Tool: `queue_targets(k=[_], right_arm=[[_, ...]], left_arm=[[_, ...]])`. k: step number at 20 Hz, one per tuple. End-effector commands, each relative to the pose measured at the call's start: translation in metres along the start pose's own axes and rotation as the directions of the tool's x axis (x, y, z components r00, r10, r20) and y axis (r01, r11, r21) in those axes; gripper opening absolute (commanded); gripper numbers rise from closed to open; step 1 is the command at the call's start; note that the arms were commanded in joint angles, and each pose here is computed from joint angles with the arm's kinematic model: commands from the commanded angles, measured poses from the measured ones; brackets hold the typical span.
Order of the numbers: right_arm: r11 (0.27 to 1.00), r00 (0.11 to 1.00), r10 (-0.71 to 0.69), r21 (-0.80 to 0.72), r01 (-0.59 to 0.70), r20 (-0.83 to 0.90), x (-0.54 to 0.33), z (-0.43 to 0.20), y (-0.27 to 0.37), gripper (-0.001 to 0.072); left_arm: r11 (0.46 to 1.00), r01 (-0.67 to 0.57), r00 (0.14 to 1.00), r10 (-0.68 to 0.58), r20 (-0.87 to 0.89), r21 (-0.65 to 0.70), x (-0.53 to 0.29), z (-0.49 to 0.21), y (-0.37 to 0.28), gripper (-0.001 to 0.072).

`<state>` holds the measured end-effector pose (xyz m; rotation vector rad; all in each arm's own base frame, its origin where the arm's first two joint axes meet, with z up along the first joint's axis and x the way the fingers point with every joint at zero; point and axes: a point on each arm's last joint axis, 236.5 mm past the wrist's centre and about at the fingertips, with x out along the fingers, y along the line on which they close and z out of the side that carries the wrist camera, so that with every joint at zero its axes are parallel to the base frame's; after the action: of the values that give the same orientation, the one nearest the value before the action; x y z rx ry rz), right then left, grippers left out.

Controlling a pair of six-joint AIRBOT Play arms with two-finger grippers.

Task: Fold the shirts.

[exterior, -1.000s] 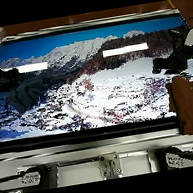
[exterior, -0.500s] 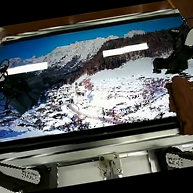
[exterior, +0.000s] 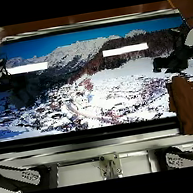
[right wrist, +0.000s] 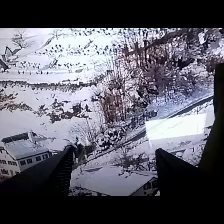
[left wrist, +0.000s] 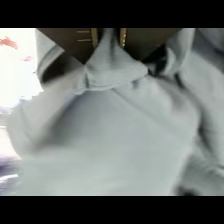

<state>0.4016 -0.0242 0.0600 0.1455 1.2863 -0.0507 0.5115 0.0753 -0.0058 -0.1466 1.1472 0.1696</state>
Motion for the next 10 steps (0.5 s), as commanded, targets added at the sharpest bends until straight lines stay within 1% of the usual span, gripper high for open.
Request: queue_targets(k=[1, 3, 5, 7, 10], right_arm=[[1.0, 0.997, -0.001, -0.003, 0.001, 0.079, -0.001, 0.019, 0.0, 0.0628], [1.0, 0.999, 0.025, -0.001, -0.025, 0.037, -0.001, 0.008, 0.006, 0.0628], [0.998, 0.997, 0.043, -0.037, -0.045, -0.059, -0.009, -0.018, 0.011, 0.0628], [0.996, 0.99, 0.032, -0.074, -0.042, -0.141, -0.022, -0.043, 0.008, 0.0628], [0.993, 0.977, -0.014, -0.116, -0.011, -0.213, -0.045, -0.071, -0.001, 0.0628]], left_arm=[[0.99, 0.08, 0.985, -0.097, 0.145, 0.119, -0.088, 0.021, -0.059, 0.0038], [0.963, 0.137, 0.962, -0.185, 0.203, 0.231, -0.146, 0.014, -0.109, 0.0037], [0.916, 0.211, 0.939, -0.287, 0.191, 0.341, -0.19, -0.014, -0.165, 0.0038], [0.856, 0.268, 0.93, -0.35, 0.113, 0.443, -0.206, -0.052, -0.213, 0.0038], [0.747, 0.335, 0.916, -0.4, -0.015, 0.574, -0.198, -0.117, -0.281, 0.0038]])
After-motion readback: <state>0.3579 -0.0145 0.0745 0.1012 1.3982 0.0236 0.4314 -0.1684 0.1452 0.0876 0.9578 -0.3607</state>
